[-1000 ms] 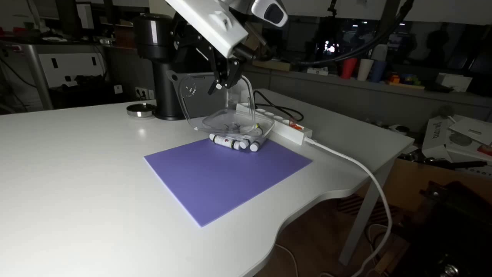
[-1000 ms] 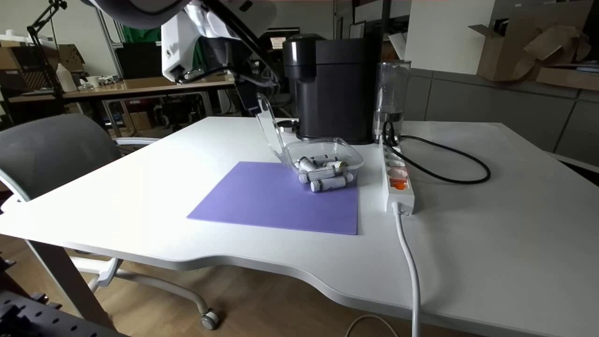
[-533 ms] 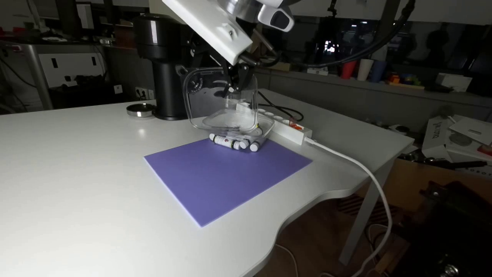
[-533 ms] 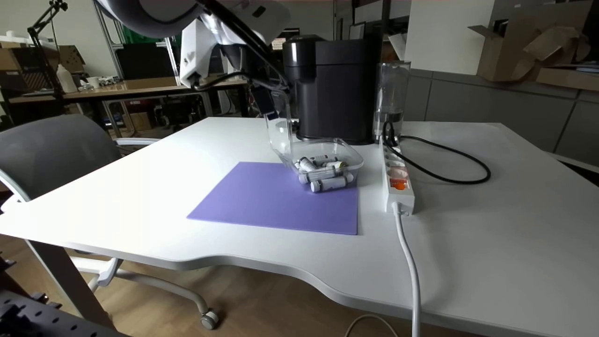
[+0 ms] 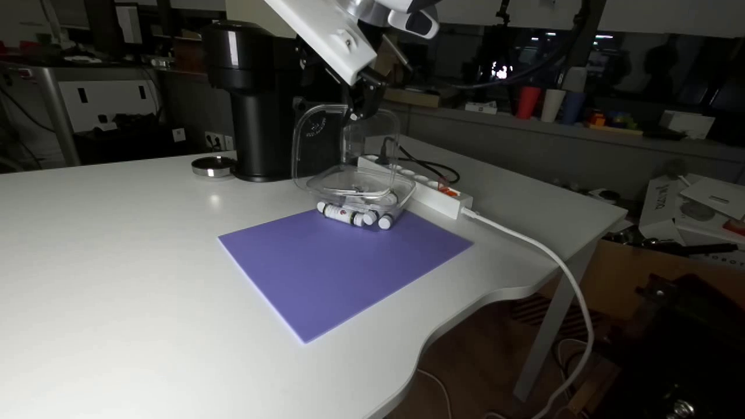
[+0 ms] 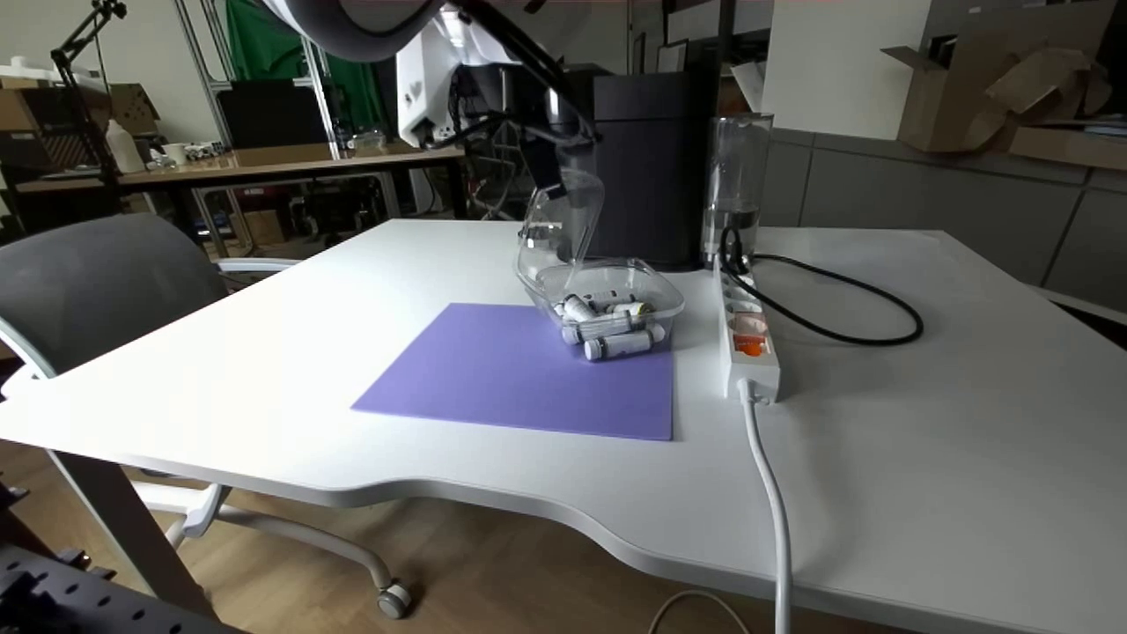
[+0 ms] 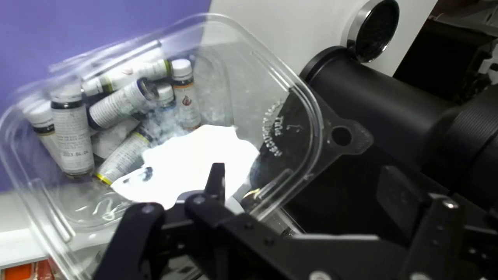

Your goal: Close the lid on the clear container

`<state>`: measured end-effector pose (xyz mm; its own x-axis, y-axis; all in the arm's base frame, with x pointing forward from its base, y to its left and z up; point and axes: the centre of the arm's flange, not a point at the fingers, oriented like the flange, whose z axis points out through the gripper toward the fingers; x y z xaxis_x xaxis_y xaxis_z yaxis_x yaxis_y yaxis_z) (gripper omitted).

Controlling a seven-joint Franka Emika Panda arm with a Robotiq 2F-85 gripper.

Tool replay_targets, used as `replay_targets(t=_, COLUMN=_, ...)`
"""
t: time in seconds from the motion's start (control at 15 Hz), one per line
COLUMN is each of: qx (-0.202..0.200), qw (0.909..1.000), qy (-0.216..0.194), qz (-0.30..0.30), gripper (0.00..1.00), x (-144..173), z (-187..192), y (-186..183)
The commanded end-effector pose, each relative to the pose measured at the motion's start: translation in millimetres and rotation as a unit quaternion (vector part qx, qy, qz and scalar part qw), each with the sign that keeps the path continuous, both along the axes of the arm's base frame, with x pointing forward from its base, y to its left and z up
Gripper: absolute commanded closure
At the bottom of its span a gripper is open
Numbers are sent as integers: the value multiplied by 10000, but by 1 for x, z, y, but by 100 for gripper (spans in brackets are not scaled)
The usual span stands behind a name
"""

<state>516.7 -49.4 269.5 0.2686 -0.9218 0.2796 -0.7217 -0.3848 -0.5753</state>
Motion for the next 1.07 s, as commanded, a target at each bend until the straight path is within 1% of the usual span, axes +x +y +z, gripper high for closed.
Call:
replay_targets(t=0.0, qx=33, qw=9994, qy=-247, qz=-227, gripper=0, x=8, z=-44, y=-3)
replay_targets(t=0.2, qx=33, qw=9994, qy=-170, qz=-309, gripper=0, x=17, z=-56, y=-15)
replay_targets(t=0.4, qx=71, qw=9995, qy=-58, qz=-311, gripper=0, x=27, z=-78, y=-21)
replay_targets(t=0.67, qx=172, qw=9995, qy=-11, qz=-270, gripper=0, x=41, z=-104, y=-28)
replay_targets(t=0.8, qx=249, qw=9996, qy=-13, qz=-141, gripper=0, x=44, z=-108, y=-27)
replay_targets(t=1.0, qx=464, qw=9986, qy=138, qz=211, gripper=0, x=38, z=-102, y=-16)
